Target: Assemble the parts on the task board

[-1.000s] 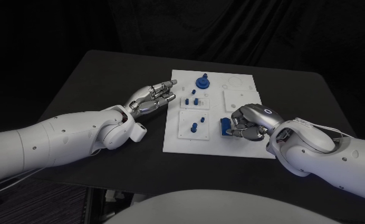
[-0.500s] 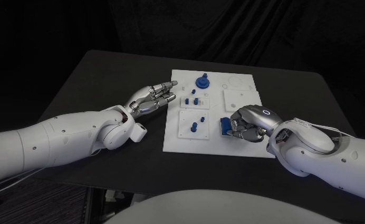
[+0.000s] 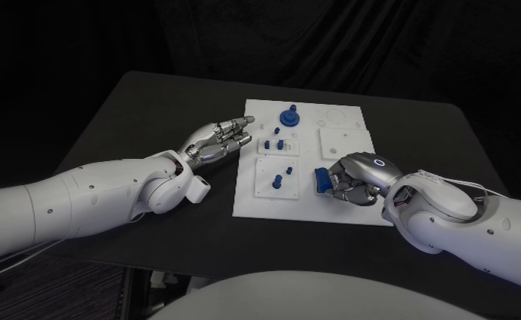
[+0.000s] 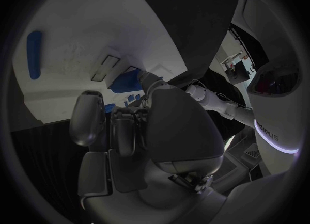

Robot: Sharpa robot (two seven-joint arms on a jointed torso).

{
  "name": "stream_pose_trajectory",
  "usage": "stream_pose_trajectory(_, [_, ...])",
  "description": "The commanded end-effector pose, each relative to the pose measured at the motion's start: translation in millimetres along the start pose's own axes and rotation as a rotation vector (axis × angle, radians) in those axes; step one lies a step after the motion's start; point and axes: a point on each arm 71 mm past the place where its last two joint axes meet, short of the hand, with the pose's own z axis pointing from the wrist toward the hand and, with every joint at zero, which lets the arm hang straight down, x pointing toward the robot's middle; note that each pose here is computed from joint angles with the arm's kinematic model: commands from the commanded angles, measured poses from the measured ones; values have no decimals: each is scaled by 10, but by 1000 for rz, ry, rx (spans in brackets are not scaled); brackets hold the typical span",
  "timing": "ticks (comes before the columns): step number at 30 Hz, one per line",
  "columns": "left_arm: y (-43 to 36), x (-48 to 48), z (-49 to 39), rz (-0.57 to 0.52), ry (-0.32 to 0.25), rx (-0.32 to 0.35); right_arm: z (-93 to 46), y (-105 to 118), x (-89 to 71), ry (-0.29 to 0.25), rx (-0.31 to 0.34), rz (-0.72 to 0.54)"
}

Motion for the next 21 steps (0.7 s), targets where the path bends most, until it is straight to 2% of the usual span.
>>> stream_pose_trajectory(1, [-7,22,3,-13,12,12,-20,-2,23,17,11,-12])
stream_pose_trajectory(11, [-6,20,0,-13,12,15,-67,7,13,6,-1,28])
stream_pose_trajectory(21, [-6,9,-12,-11,8,17,-205,-37,-96,-80,12,95])
